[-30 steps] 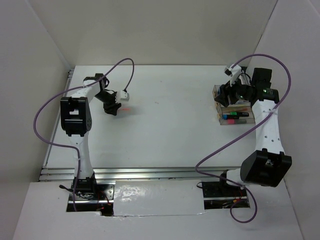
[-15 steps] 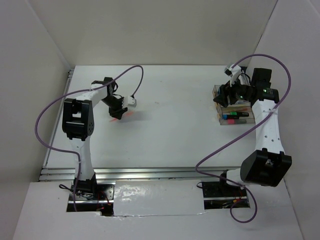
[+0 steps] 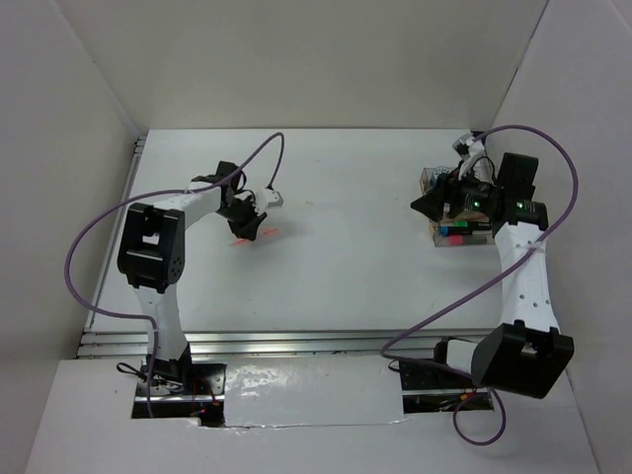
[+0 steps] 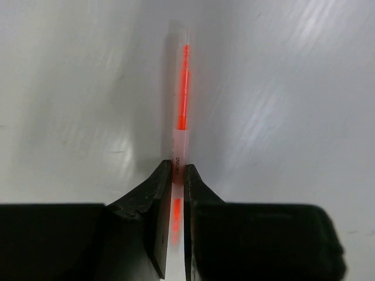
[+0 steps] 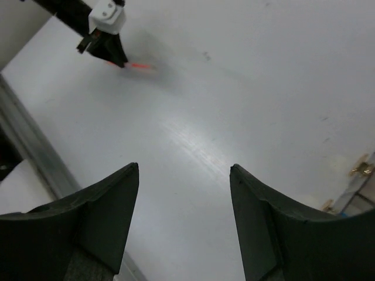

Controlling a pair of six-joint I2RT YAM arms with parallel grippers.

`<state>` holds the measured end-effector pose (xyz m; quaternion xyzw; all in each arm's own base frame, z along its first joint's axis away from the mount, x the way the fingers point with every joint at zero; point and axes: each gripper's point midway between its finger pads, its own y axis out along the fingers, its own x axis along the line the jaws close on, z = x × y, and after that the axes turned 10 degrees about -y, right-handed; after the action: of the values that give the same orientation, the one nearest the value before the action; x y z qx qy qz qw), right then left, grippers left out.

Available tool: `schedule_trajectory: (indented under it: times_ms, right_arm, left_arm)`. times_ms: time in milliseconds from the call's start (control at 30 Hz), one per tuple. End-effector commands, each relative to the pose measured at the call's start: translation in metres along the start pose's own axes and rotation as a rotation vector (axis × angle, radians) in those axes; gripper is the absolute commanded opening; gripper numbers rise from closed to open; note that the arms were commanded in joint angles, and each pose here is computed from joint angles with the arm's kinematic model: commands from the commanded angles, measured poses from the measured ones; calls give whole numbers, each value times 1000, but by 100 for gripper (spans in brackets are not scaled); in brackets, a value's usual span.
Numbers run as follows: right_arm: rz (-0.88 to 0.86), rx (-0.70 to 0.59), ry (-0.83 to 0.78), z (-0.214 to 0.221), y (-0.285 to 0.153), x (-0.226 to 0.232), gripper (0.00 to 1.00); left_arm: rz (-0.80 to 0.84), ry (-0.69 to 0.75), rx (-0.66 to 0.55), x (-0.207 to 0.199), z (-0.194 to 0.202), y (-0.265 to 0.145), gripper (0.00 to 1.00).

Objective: Sort the stationery into containers

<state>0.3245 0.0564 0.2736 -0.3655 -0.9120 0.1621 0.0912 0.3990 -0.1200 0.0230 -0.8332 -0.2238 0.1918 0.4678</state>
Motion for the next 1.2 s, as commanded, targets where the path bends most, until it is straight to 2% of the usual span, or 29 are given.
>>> schedule_trajectory:
  times_ms: [0,33,67,100,133,167,267,400,433,533,567,633,700,967,1167]
  right_arm:
    - [-131,-175,123,-28,-3,39,70]
    - [-151,-215,174,-30,2,45,71]
    - [-153,-250,149,-39,-1,54,72]
    - [-192,-287,97,-50,4,68,72]
    - [-214,-290,112,-50,7,80,72]
    - [-218,-303,85,-56,8,89,72]
    - [-320,-303,80,-67,19,126,72]
    - [-391,-406,113,-100,26,147,69]
    - [-421,-411,131,-101,29,155,69]
    - [-477,-433,155,-114,36,166,66]
    - [-486,-435,155,-117,38,169,65]
    - [-507,-437,159,-126,42,173,65]
    - [-510,-426,166,-131,48,172,65]
    - [-516,-415,218,-146,69,173,64]
    - [-546,-412,222,-152,79,179,56]
  left_arm:
    - [169,-174,-260,-48,-65,-42,0]
    - [211,-186,-336,-59,-83,-57,0]
    - [336,-285,-424,-82,-107,-75,0]
    - [379,-307,-492,-97,-120,-97,0]
    - [393,-251,-612,-99,-148,-114,0]
    - [495,-355,-630,-119,-160,-127,0]
    - [619,-331,-746,-155,-188,-163,0]
    - [747,-377,-835,-187,-199,-190,0]
    - [797,-380,-886,-195,-207,-208,0]
    - [914,-479,-892,-206,-208,-217,0]
    - [934,-441,-934,-208,-210,-223,0]
    - [986,-486,-936,-212,-212,-229,0]
    - [991,-470,-969,-214,-214,-233,0]
    - [994,-416,-950,-236,-217,-235,0]
    - [991,-403,-939,-241,-216,-233,0]
